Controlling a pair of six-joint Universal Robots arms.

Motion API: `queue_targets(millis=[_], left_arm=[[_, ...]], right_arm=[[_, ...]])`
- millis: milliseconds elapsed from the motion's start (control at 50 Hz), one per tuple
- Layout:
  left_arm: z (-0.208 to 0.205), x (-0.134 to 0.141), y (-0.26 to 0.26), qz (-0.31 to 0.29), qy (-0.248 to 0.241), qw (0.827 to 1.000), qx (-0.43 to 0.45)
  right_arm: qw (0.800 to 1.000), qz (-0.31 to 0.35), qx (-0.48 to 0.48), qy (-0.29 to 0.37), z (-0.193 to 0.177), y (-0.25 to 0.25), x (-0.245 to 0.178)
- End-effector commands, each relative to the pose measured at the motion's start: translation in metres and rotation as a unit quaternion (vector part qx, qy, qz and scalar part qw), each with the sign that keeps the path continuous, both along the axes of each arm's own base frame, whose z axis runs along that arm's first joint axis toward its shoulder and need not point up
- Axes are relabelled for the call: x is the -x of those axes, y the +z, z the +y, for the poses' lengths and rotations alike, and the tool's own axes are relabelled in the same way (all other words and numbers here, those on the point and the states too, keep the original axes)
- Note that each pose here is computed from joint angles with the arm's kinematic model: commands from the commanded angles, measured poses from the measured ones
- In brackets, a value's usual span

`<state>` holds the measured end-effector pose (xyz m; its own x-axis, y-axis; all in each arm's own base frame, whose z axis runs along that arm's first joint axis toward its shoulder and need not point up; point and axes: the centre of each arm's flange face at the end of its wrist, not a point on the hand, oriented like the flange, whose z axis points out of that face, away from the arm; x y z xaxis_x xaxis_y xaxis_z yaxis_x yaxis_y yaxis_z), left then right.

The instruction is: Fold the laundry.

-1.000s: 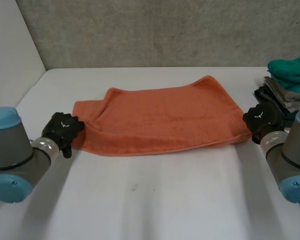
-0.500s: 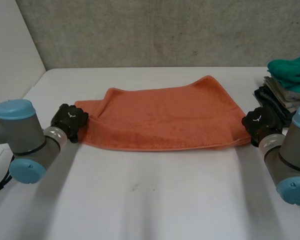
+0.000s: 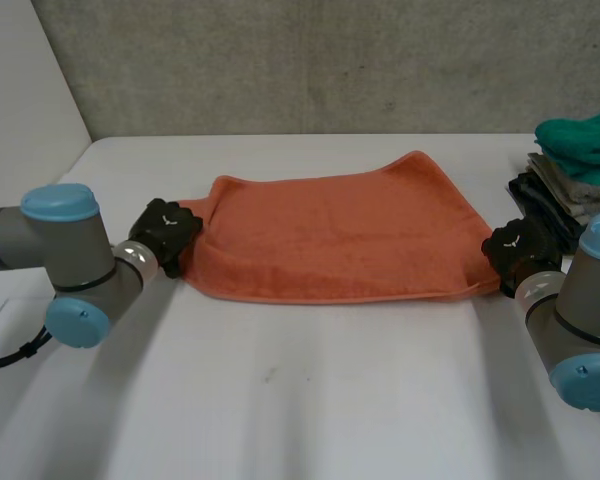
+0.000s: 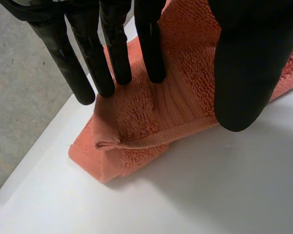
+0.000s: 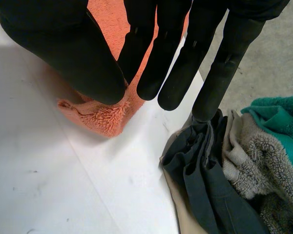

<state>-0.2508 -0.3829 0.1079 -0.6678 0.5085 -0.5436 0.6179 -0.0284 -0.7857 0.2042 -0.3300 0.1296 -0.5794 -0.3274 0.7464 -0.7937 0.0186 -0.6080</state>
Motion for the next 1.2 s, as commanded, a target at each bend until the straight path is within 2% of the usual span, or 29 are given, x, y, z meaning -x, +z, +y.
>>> queue_targets(millis=[20,300,440,520,620,760,780,860,940,1020,1060,1120,1200], left_arm=[[-0.002,0.012,-0.002,0.006,-0.011,1.000,0.000],[0.002,0.033,0.009,0.013,-0.024,0.999,0.022],[0.017,0.013,0.081,0.049,0.035,0.996,0.062],[0.038,-0.008,0.108,0.044,0.057,0.995,0.066],[0.087,-0.042,0.138,0.017,0.083,0.995,0.043],[0.155,-0.062,0.139,-0.048,0.076,0.996,-0.019],[0.172,-0.066,0.136,-0.065,0.070,0.995,-0.037],[0.197,-0.071,0.126,-0.088,0.061,0.993,-0.057],[0.207,-0.074,0.115,-0.097,0.059,0.991,-0.077],[0.205,-0.073,0.110,-0.095,0.057,0.991,-0.081],[0.199,-0.071,0.110,-0.092,0.058,0.992,-0.069],[0.175,-0.066,0.104,-0.086,0.059,0.994,-0.043],[0.129,-0.057,0.101,-0.075,0.068,0.995,0.003]], right_arm=[[1.000,0.001,0.000,0.000,-0.001,-0.001,0.000],[1.000,0.002,-0.002,-0.002,-0.001,-0.001,0.001],[1.000,0.001,0.004,-0.002,-0.002,0.006,0.001],[1.000,0.026,-0.012,0.003,0.009,0.024,0.003],[0.997,0.063,-0.041,0.002,0.025,0.058,0.015],[0.994,0.092,-0.050,0.011,0.072,0.124,0.025],[0.994,0.096,-0.058,0.014,0.078,0.126,0.026],[0.990,0.108,-0.086,0.025,0.101,0.130,0.029],[0.987,0.115,-0.108,0.029,0.110,0.123,0.030],[0.984,0.126,-0.122,0.031,0.106,0.112,0.030],[0.983,0.128,-0.127,0.033,0.093,0.100,0.028],[0.984,0.128,-0.118,0.031,0.076,0.088,0.023],[0.991,0.111,-0.072,0.011,0.034,0.081,0.015]])
